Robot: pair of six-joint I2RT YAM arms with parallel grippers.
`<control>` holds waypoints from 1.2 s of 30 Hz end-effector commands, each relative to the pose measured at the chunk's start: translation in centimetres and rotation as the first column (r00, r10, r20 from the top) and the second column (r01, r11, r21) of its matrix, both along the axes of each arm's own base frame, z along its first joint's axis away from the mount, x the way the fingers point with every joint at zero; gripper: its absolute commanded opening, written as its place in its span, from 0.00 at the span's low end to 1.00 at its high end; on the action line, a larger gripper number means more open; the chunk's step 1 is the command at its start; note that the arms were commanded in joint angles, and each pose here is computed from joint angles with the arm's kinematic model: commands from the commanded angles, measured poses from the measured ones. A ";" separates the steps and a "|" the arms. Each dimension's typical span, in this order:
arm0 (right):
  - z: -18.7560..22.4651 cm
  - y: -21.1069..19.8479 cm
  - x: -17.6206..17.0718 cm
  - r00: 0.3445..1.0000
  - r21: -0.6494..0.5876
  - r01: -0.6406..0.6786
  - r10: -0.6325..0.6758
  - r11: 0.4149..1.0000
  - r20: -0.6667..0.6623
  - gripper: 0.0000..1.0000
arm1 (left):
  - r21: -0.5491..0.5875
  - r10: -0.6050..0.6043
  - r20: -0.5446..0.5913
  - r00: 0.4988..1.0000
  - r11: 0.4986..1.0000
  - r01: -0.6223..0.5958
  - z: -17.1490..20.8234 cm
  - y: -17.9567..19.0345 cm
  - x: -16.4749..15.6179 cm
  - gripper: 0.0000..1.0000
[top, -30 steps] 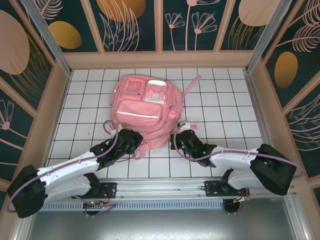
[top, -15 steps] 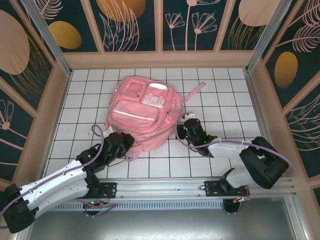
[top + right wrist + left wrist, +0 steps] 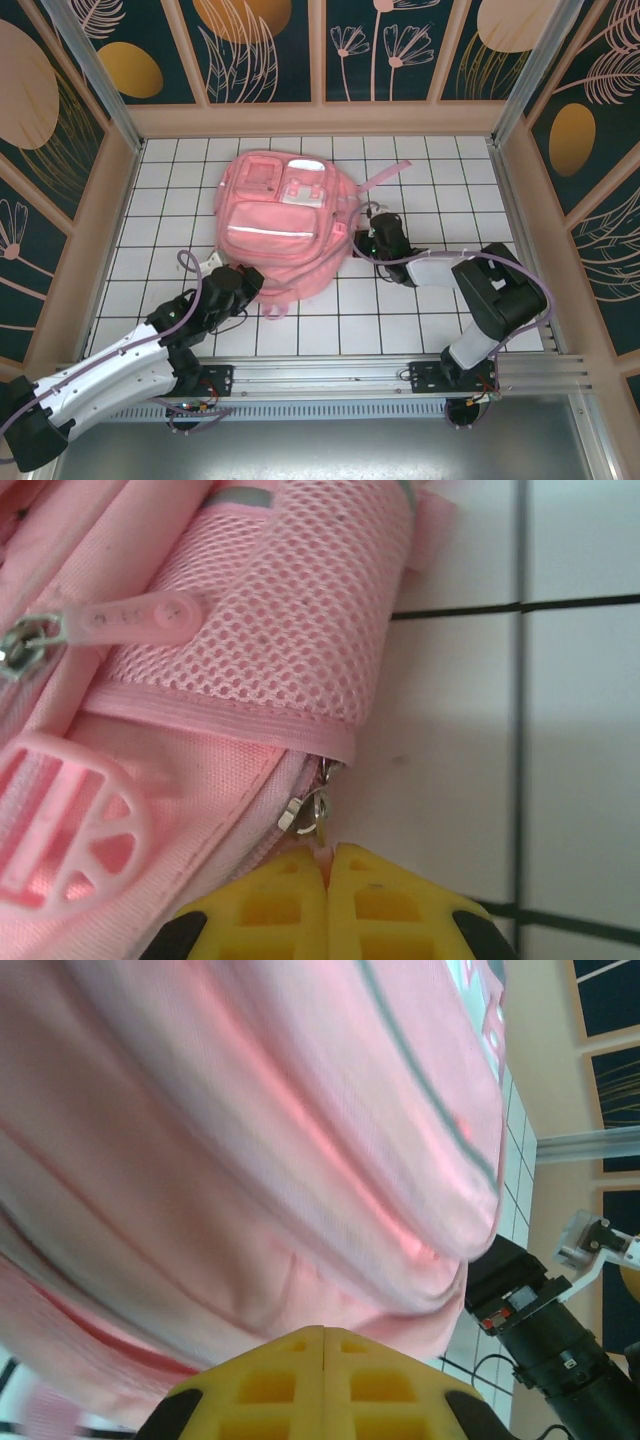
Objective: Pack the student bag
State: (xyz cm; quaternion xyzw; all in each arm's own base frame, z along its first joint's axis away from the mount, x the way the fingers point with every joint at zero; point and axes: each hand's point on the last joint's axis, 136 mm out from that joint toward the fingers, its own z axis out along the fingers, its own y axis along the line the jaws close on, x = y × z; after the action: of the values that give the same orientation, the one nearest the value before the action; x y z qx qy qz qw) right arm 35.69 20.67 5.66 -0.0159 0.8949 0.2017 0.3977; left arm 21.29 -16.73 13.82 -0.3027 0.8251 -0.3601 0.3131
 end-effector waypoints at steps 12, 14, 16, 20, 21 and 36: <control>3.5 -5.2 3.9 0.981 -0.089 0.179 -0.171 0.980 0.091 0.03 | -0.013 -0.123 0.128 0.984 0.992 0.125 3.1 -3.8 1.6 0.11; 4.3 -5.2 3.8 0.981 -0.077 0.175 -0.167 0.982 0.101 0.14 | 0.020 -0.103 0.144 0.984 0.995 0.101 3.7 -3.0 1.8 0.34; 5.5 -5.2 3.5 0.979 -0.057 0.174 -0.167 0.983 0.115 0.27 | 0.081 -0.079 0.157 0.984 0.994 0.067 4.5 -2.0 2.1 0.48; 9.4 -6.1 2.4 0.964 -0.011 0.196 -0.191 0.980 0.183 0.56 | 0.238 -0.025 0.208 0.978 0.971 -0.026 6.8 0.5 3.1 0.71; 10.6 -6.6 2.1 0.957 -0.003 0.211 -0.206 0.978 0.206 0.62 | 0.277 -0.012 0.225 0.974 0.959 -0.052 7.5 1.1 3.3 0.78; 17.5 -10.3 -1.3 0.899 0.111 0.263 -0.285 0.958 0.332 0.99 | 0.576 -0.025 0.237 0.971 0.809 -0.119 8.1 2.3 8.0 0.99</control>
State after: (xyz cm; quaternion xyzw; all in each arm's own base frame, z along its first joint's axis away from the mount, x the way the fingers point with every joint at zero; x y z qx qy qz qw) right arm 34.57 10.29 25.63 0.0894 0.7746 0.1700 0.6025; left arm 28.35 -14.88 22.12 -0.1900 0.8374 -0.1468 0.4910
